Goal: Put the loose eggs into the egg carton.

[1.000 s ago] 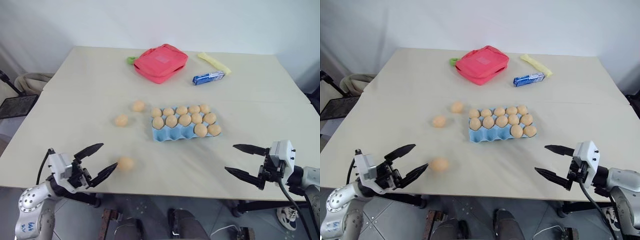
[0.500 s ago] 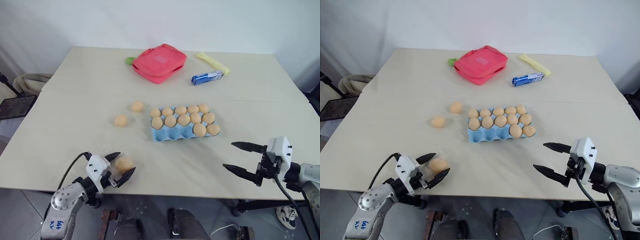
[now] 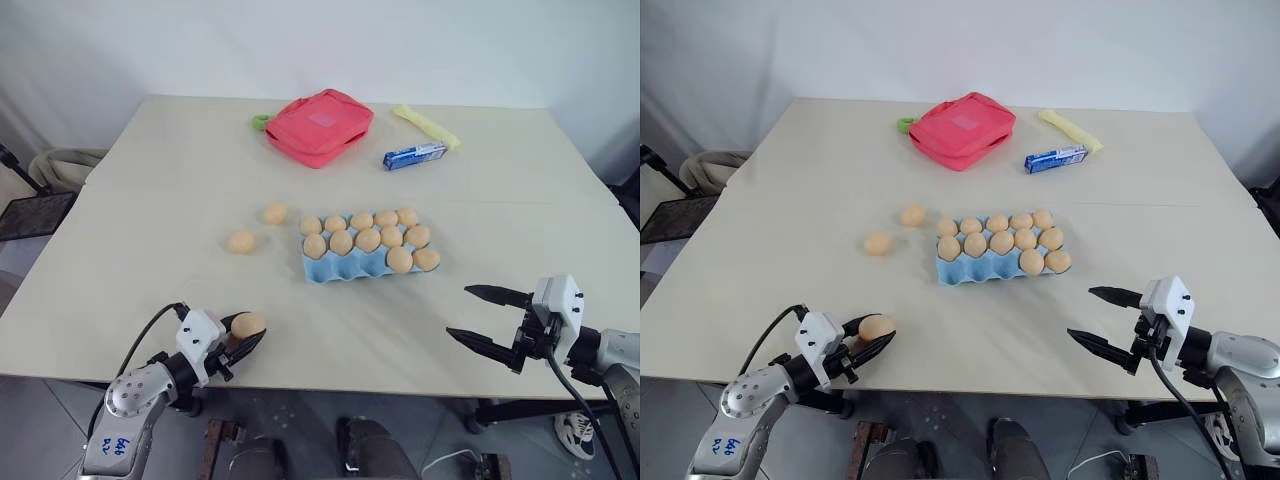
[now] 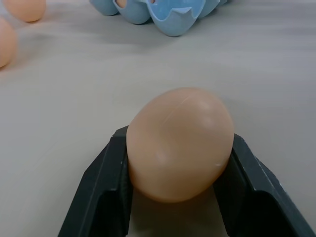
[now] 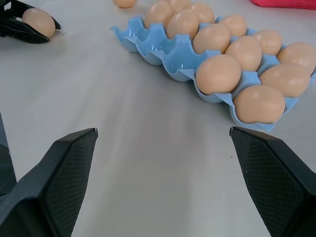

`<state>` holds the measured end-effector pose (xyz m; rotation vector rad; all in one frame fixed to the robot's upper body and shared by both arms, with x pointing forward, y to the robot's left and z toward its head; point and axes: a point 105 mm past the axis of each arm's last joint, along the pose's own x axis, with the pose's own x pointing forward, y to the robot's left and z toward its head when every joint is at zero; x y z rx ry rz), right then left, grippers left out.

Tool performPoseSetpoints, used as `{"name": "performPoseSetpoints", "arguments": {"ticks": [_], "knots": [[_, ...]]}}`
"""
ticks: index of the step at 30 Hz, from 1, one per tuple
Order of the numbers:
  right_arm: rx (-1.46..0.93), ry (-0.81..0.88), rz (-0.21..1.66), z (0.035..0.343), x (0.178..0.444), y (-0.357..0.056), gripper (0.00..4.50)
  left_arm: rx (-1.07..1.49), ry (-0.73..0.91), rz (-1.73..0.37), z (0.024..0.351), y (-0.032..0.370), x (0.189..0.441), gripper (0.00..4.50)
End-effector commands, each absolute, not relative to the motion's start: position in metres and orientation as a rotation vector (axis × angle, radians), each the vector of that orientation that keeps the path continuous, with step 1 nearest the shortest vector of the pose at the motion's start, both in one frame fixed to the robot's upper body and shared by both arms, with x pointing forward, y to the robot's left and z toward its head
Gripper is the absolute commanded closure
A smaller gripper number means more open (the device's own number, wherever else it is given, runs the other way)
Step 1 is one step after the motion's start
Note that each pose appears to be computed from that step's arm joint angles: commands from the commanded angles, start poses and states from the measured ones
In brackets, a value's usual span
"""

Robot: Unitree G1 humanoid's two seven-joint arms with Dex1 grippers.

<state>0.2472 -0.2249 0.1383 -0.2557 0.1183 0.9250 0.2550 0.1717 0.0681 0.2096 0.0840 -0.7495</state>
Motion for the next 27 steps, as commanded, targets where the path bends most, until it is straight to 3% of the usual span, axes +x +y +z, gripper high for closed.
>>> {"name": "performPoseSetpoints", "arguments": {"ticks": [1,15,27], "knots": [[-0.293,0.083,0.921,0.148,0.246,-0.225,0.0,0.182,0.036,-0.776,0.073,0.171,0.261,2.58],[-0.297,0.065,0.886,0.146,0.245,-0.226,0.0,0.172,-0.131,-1.113,0.136,0.123,0.304,2.58],[-0.289,0.054,0.81,0.141,0.237,-0.228,0.0,0.131,-0.211,-1.262,0.153,0.012,0.335,2.58]]}}
